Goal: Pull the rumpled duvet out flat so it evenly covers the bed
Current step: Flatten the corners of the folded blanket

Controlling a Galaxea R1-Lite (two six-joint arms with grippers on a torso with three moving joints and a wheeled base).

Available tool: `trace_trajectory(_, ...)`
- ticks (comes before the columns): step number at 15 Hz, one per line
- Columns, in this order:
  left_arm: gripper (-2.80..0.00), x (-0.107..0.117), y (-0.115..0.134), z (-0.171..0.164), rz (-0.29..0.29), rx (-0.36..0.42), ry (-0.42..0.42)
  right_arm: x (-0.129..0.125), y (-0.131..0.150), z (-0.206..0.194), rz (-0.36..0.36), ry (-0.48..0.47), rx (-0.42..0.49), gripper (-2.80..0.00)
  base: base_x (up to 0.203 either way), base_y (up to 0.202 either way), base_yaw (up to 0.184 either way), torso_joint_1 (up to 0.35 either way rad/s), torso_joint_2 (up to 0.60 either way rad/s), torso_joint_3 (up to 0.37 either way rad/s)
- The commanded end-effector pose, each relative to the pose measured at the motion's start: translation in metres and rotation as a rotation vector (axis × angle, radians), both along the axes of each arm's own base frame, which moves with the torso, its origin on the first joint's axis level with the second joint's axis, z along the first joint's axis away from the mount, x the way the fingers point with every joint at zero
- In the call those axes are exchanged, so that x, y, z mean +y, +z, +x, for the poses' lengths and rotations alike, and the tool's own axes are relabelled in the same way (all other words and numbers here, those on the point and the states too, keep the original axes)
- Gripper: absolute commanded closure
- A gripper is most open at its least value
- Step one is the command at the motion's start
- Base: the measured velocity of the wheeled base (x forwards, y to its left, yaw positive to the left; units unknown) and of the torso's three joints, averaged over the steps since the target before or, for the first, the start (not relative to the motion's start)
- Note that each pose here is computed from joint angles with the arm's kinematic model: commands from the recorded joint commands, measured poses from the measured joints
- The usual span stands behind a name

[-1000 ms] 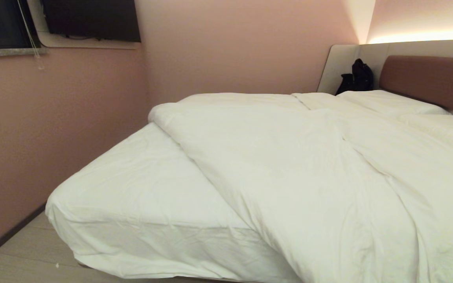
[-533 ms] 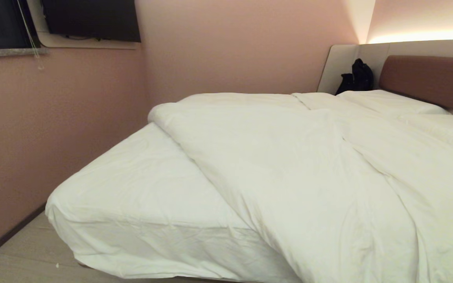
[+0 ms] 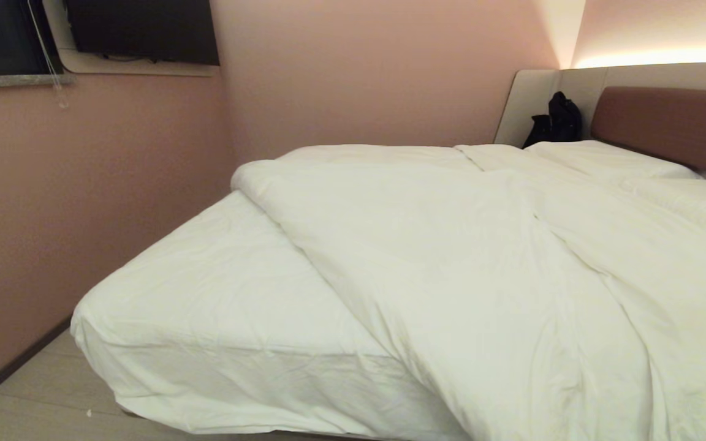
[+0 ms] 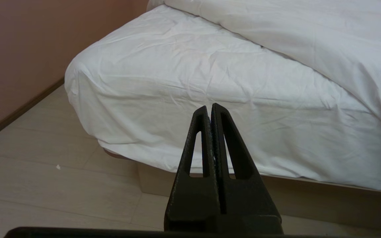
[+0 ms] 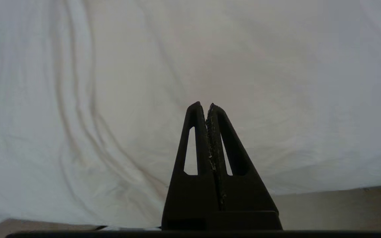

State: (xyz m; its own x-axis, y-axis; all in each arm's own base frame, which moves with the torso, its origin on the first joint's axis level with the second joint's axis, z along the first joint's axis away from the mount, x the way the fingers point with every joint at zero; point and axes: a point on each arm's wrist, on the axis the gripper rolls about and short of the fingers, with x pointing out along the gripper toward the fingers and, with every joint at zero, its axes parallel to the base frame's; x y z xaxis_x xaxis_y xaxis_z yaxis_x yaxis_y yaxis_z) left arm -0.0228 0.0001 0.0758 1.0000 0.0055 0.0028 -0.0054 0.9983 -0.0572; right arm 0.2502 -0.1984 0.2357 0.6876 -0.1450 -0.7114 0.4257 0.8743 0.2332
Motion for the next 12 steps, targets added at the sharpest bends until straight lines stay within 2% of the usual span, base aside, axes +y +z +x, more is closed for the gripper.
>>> trace_trajectory(1,0.0,0.0,0.0,0.0,-0.001,0.0,0.001,0.025,-0.001,0.018,0.096,0.0,-0.014,0.0,0.0,0.0,0.0,0.0,0.0,0.0)
trace_trajectory(4,0.0,0.0,0.0,0.0,-0.001,0.0,0.001,0.057,-0.016,0.051,0.145,0.115,0.005,0.0,0.0,0.0,0.0,0.0,0.0,0.0)
trace_trajectory(7,0.0,0.0,0.0,0.0,-0.001,0.0,0.001,0.074,-0.031,0.079,0.145,0.19,-0.013,0.0,0.0,0.0,0.0,0.0,0.0,0.0)
trace_trajectory(12,0.0,0.0,0.0,0.0,-0.001,0.0,0.001,0.072,-0.062,0.115,0.128,0.213,-0.044,0.0,0.0,0.0,0.0,0.0,0.0,0.0)
